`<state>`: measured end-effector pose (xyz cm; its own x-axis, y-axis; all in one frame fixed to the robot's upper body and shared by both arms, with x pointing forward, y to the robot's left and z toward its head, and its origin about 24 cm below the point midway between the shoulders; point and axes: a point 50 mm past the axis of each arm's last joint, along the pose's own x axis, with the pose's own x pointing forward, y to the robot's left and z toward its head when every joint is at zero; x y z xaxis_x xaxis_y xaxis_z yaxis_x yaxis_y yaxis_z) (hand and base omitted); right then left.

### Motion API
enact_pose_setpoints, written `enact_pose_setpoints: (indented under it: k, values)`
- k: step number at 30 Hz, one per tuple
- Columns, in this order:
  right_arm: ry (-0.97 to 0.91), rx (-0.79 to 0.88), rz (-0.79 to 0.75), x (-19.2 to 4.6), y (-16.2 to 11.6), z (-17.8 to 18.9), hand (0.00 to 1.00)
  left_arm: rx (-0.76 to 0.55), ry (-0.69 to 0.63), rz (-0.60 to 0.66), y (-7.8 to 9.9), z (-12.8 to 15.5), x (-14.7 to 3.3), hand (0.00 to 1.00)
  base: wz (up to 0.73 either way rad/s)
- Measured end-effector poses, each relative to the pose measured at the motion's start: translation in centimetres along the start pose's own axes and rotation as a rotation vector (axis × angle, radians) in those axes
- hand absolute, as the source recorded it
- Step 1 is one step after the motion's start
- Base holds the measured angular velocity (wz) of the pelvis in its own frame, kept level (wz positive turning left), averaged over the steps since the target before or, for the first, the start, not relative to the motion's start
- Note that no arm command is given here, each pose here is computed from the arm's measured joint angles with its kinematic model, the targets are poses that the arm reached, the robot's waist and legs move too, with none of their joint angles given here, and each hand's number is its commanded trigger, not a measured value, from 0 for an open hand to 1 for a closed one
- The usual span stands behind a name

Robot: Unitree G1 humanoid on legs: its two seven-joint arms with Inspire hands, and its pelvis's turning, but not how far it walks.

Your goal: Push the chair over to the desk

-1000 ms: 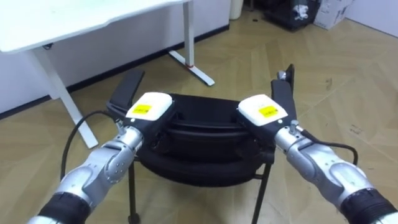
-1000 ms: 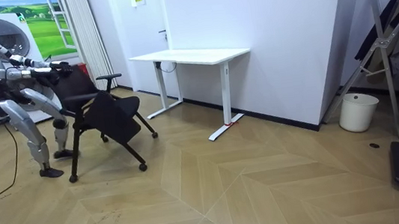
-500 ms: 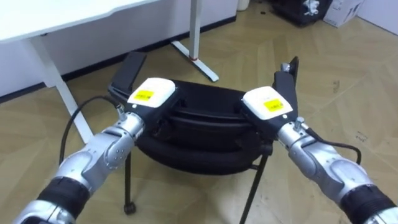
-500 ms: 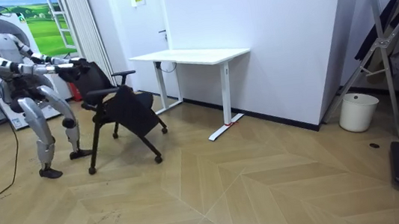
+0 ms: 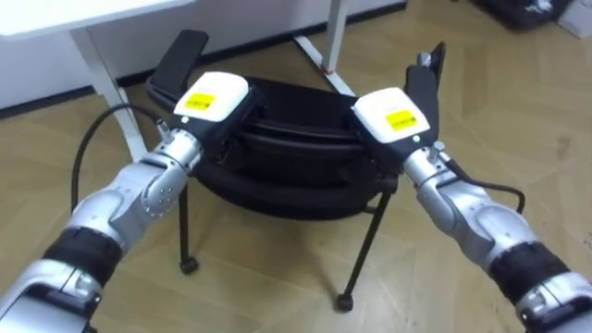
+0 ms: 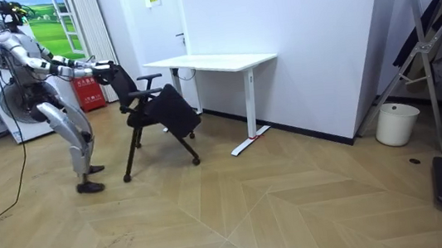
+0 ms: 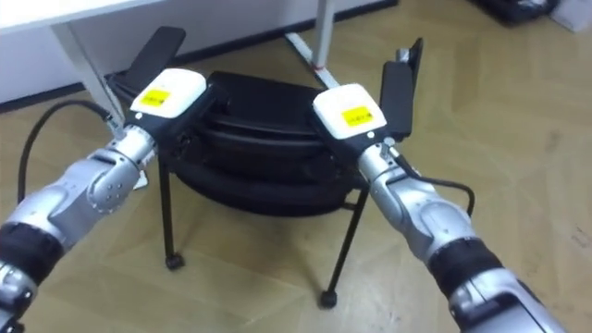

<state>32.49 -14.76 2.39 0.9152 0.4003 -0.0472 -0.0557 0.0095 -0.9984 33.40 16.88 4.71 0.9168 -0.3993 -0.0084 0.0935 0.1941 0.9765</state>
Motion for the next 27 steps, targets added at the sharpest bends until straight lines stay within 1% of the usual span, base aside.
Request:
enact_pose_setpoints:
  k: [4,8,15,25,27]
  values:
    - [-0.003,-0.03,-0.016,0.5,-0.9,-0.5,1.0,-0.009,0.002,0.034,0.2,0.2,0.2,1.0,0.49]
    - [-0.014,-0.055,-0.025,0.9,-1.8,-0.6,1.0,-0.014,0.011,0.071,0.3,0.3,0.3,1.0,0.26]
    - [-0.013,-0.043,0.003,0.6,-1.1,-0.5,1.0,-0.018,0.017,0.064,-0.6,0.5,0.0,1.0,0.16]
    - [-0.008,-0.062,-0.009,0.7,-1.4,-0.8,1.0,-0.021,0.027,0.085,-0.7,0.7,0.1,1.0,0.16]
    - [-0.008,-0.072,-0.023,0.6,-1.6,-1.2,1.0,-0.024,0.022,0.093,-0.6,0.9,0.4,1.0,0.04]
